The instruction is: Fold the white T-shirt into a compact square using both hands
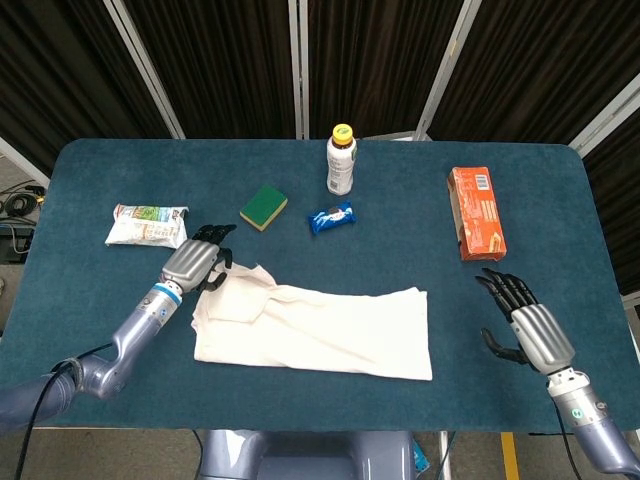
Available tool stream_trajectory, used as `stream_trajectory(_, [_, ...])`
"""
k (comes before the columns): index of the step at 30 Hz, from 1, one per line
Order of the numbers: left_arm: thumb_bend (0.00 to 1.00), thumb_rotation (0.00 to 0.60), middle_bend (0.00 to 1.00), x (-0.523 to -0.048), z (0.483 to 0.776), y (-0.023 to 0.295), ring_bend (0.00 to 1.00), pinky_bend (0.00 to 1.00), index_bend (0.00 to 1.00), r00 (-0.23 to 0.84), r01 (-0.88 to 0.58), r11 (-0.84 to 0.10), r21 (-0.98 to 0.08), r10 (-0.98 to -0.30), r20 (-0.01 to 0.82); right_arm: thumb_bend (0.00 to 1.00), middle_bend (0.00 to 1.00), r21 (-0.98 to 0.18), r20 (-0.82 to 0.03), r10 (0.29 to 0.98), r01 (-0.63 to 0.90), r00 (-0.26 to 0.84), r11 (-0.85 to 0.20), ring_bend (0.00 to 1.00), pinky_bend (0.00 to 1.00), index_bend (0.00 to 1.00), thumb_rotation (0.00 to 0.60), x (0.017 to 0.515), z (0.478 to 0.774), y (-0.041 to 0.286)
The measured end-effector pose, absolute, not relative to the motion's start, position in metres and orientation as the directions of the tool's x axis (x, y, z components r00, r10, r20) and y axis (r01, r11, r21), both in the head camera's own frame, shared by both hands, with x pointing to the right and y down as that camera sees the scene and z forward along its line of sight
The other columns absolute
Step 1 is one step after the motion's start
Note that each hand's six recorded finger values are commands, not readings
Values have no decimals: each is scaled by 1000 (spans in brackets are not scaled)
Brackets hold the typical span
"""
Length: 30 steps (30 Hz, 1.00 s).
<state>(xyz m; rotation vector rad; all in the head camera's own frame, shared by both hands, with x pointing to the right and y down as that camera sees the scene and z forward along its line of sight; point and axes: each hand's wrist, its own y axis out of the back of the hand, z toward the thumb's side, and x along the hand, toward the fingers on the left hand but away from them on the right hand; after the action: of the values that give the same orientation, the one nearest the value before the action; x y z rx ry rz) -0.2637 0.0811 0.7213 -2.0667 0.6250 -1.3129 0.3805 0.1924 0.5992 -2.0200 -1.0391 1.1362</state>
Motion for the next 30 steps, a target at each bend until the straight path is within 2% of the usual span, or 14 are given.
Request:
stream_trajectory(12, [655,600,0,-268,713,106,0,0,726,453,7,-710,-704,-625,635,374,0,-785,-415,846,338,336,-519,0,0,77,600,378,598,194])
stream_trajectory(30, [655,600,0,-274,736,133,0,0,716,459,122,-708,-695,-581,672,374,0,-788,-404,851,346,334,-510,0,0,77,600,380,594,193])
